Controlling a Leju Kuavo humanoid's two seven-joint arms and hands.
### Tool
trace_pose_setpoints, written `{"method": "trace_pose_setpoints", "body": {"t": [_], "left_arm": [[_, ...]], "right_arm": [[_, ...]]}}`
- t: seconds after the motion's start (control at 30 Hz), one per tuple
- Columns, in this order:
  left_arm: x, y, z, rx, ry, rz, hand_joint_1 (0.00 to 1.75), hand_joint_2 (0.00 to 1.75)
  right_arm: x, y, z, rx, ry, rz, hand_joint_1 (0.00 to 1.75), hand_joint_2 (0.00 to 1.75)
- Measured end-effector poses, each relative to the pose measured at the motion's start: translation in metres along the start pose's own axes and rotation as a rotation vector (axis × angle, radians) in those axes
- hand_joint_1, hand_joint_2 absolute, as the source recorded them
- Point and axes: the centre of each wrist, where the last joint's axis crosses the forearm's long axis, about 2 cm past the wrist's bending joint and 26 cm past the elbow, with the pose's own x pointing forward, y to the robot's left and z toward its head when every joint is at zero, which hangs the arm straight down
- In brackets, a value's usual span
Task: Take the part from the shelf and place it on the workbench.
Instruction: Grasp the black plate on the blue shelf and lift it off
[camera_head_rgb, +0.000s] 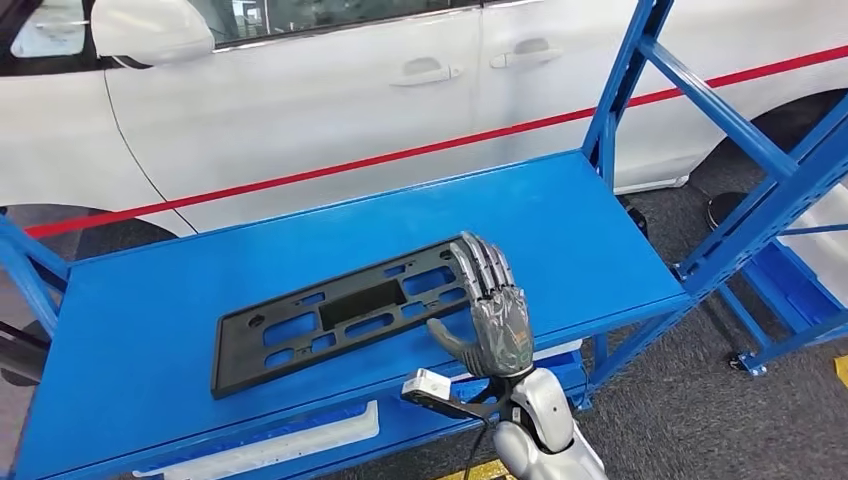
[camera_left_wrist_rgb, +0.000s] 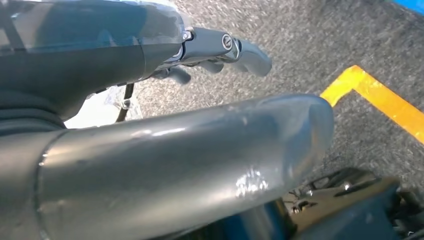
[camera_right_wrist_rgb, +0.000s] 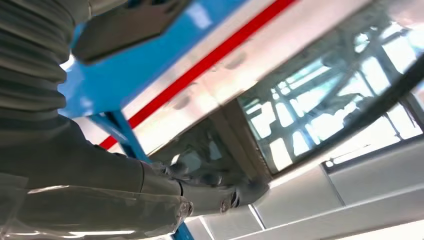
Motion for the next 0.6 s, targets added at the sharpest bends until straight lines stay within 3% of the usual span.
{"method": "trace_pose_setpoints", "body": {"t": [0.13,0.27,0.6], "left_arm": [[-0.003,-0.005,0.002,-0.004,0.008,0.016,0.00,0.00],[-0.003,-0.010,0.004,-0.008,0.014,0.038,0.00,0.00],[-0.001,-0.011,0.005,-0.016,0.029,0.043,0.00,0.00]], "right_arm": [[0.012,-0.016,-0.004,-0.031,-0.037,-0.086,0.00,1.75],[0.013,-0.033,0.016,-0.008,-0.048,-0.172,0.00,1.75],[0.014,-0.058,0.034,0.002,-0.079,-0.224,0.00,1.75]]}}
